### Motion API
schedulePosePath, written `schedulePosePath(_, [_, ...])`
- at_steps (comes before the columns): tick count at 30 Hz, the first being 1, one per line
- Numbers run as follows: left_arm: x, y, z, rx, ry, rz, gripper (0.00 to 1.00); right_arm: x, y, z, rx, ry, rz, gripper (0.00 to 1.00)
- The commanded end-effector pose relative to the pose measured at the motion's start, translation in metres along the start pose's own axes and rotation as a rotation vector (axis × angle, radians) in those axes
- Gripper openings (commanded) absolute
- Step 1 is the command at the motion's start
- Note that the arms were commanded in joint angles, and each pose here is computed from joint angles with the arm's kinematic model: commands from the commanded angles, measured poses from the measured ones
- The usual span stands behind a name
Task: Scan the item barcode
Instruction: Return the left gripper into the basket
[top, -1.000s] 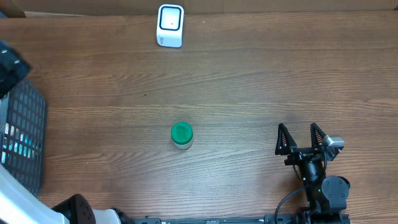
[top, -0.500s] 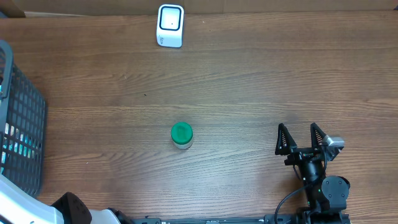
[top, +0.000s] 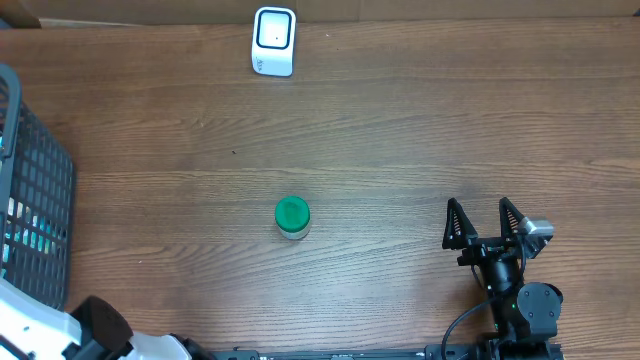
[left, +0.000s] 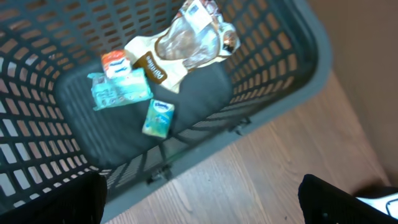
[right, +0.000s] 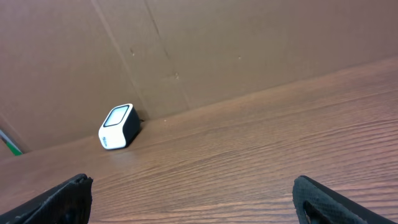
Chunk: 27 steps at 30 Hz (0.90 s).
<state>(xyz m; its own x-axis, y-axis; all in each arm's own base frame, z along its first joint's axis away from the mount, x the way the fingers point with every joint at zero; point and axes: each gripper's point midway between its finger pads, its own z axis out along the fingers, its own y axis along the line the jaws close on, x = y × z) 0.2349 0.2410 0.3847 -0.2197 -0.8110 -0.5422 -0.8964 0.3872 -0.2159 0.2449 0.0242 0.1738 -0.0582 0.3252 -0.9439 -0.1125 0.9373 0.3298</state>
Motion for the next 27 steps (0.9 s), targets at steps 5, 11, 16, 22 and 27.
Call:
schedulePosePath(5, [-0.002,0.006,0.010,-0.036,0.017,-0.021,1.00,0.002,-0.001,0.000,0.003,-0.003,-0.003,1.00])
schedulePosePath(11, [-0.002,0.007,0.010,-0.040,0.016,-0.017,1.00,0.002,-0.001,0.000,0.003,-0.003,-0.003,1.00])
schedulePosePath(16, [-0.001,0.012,0.014,-0.069,0.022,-0.016,1.00,0.002,-0.001,0.000,0.003,-0.003,-0.003,1.00])
schedulePosePath(22, [0.005,0.015,0.025,-0.087,0.059,-0.014,1.00,0.002,-0.001,0.000,0.003,-0.003,-0.003,1.00])
schedulePosePath(27, [0.006,0.016,0.028,-0.097,0.062,-0.013,1.00,0.002,-0.001,0.000,0.003,-0.003,-0.003,1.00])
